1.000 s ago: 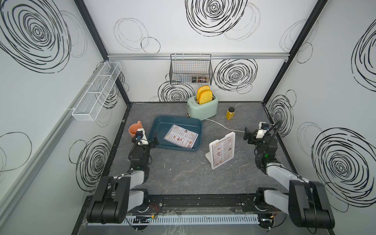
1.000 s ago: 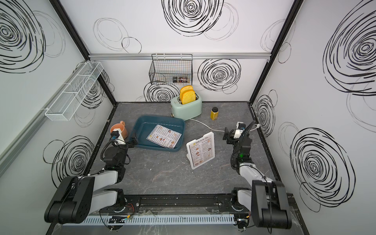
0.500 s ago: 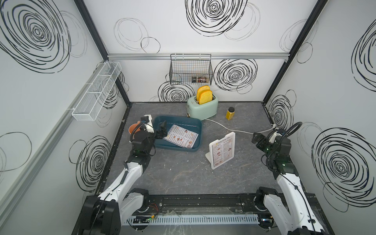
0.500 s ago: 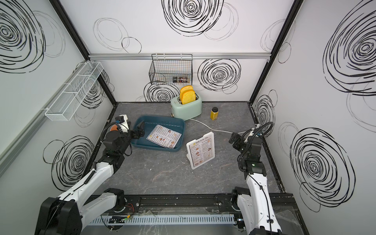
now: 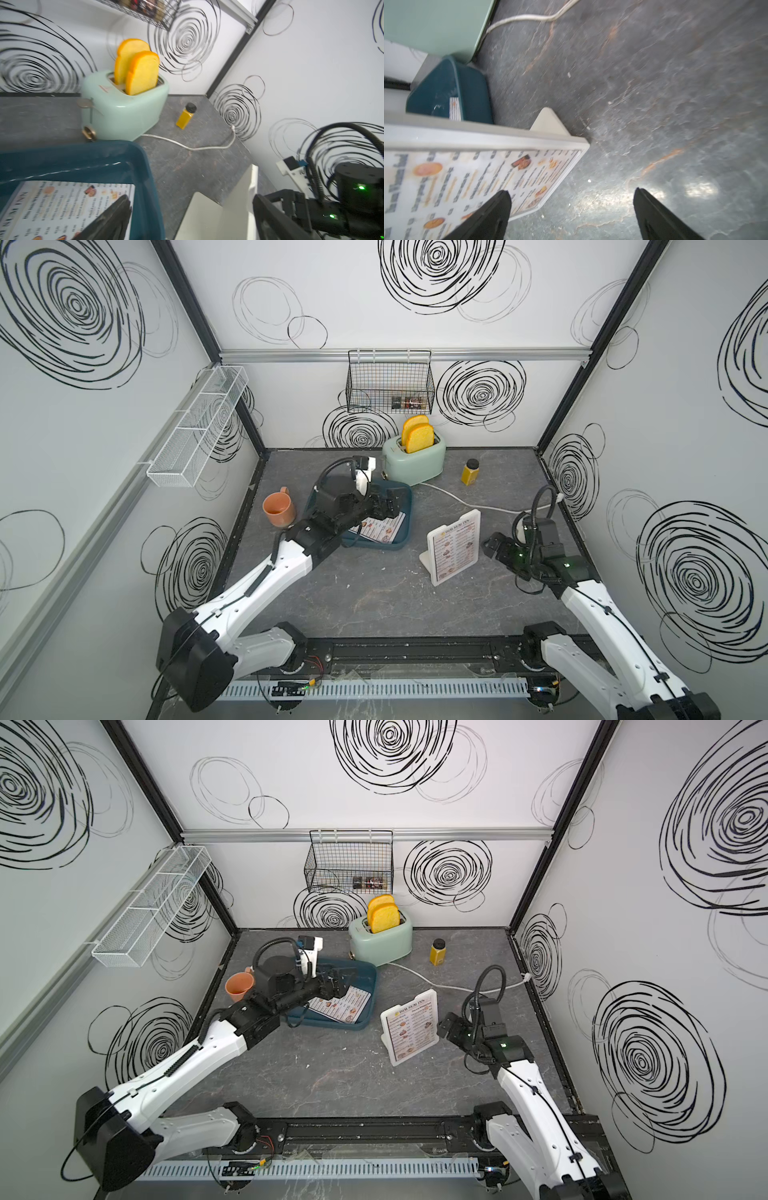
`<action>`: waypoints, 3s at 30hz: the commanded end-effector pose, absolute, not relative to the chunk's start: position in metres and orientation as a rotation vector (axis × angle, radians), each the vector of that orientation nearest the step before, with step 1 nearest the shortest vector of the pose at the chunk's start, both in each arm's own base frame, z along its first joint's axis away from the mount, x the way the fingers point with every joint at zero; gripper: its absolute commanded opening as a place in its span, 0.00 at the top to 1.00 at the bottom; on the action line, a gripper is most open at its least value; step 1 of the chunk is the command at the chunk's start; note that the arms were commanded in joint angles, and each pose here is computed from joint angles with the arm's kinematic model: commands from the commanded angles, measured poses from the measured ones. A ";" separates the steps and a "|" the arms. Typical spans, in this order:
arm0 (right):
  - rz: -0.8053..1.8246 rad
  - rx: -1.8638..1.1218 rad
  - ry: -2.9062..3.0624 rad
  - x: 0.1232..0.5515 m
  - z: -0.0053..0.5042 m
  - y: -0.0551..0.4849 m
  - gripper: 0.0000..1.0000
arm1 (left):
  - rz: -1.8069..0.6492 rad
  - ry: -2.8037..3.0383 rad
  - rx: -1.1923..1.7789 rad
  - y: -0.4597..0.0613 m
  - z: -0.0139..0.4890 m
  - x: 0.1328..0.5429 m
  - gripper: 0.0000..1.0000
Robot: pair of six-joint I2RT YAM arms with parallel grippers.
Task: Replace the menus in the menu holders
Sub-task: Adjust the menu holder at the center of the board, then take out the menu from the menu holder.
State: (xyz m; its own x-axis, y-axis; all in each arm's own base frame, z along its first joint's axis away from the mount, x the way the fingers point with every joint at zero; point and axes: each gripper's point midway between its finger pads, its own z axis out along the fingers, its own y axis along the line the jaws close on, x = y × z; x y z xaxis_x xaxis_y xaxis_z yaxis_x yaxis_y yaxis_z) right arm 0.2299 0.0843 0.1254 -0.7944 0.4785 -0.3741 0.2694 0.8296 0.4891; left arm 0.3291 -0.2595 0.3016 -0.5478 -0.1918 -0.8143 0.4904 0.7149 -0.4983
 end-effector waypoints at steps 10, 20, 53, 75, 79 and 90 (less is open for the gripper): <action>0.721 0.459 2.448 0.269 0.129 0.127 0.06 | -1.040 2.204 0.386 -0.344 0.280 0.312 0.21; 0.755 0.400 2.394 0.292 0.138 0.133 0.05 | -1.110 2.282 0.448 -0.381 0.270 0.307 0.34; 0.632 0.396 2.417 0.268 0.134 0.109 0.05 | -0.994 2.395 0.550 -0.418 0.242 0.304 0.63; 0.618 0.402 2.409 0.266 0.138 0.104 0.05 | -0.902 2.277 0.473 -0.376 0.292 0.327 0.52; 0.620 0.400 2.419 0.265 0.136 0.104 0.05 | -0.886 2.318 0.536 -0.380 0.269 0.323 0.48; 0.612 0.402 2.419 0.264 0.137 0.102 0.05 | -0.956 2.386 0.631 -0.402 0.238 0.311 0.53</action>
